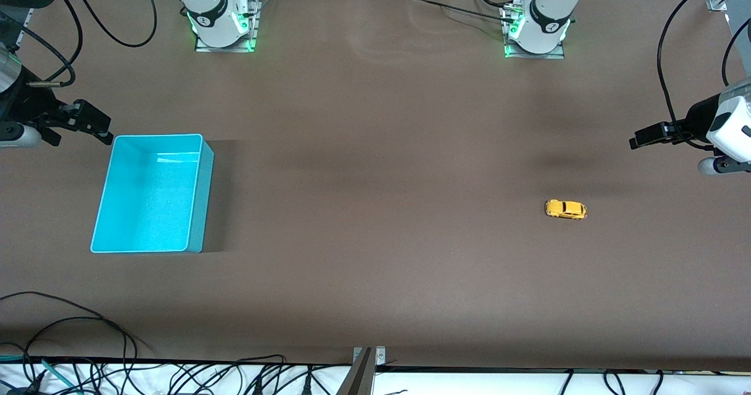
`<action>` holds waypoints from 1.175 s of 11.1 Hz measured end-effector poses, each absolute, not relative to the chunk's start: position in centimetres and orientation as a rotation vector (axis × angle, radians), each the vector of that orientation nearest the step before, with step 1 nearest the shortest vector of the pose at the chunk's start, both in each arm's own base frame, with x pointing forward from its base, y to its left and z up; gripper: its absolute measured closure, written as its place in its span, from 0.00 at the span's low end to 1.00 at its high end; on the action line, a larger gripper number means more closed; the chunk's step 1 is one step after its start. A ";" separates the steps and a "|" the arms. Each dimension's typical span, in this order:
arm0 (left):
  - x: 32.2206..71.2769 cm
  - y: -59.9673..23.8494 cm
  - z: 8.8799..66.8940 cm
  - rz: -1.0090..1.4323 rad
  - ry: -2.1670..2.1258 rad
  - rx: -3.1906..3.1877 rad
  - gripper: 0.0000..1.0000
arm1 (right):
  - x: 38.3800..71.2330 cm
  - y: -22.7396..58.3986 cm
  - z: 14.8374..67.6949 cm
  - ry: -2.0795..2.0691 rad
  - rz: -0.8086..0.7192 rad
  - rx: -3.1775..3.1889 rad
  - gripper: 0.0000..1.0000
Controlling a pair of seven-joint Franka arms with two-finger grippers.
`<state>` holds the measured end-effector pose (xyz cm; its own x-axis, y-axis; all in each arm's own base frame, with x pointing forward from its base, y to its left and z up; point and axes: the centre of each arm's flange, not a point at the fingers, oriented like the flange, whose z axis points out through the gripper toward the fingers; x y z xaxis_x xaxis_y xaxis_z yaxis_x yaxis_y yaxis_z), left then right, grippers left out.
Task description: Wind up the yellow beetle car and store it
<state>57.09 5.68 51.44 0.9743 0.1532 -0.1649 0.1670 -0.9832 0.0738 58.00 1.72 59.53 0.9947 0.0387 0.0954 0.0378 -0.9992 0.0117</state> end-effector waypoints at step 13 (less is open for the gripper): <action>57.2 5.8 52.0 -0.233 0.219 3.112 0.00 | 58.1 1.8 59.3 0.060 0.133 3.128 0.00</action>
<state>57.21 5.83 52.04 0.9791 0.1383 -0.1490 0.1403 -0.9901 0.0031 58.08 1.77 59.27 0.9956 0.0385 0.0849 0.0376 -0.9992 0.0120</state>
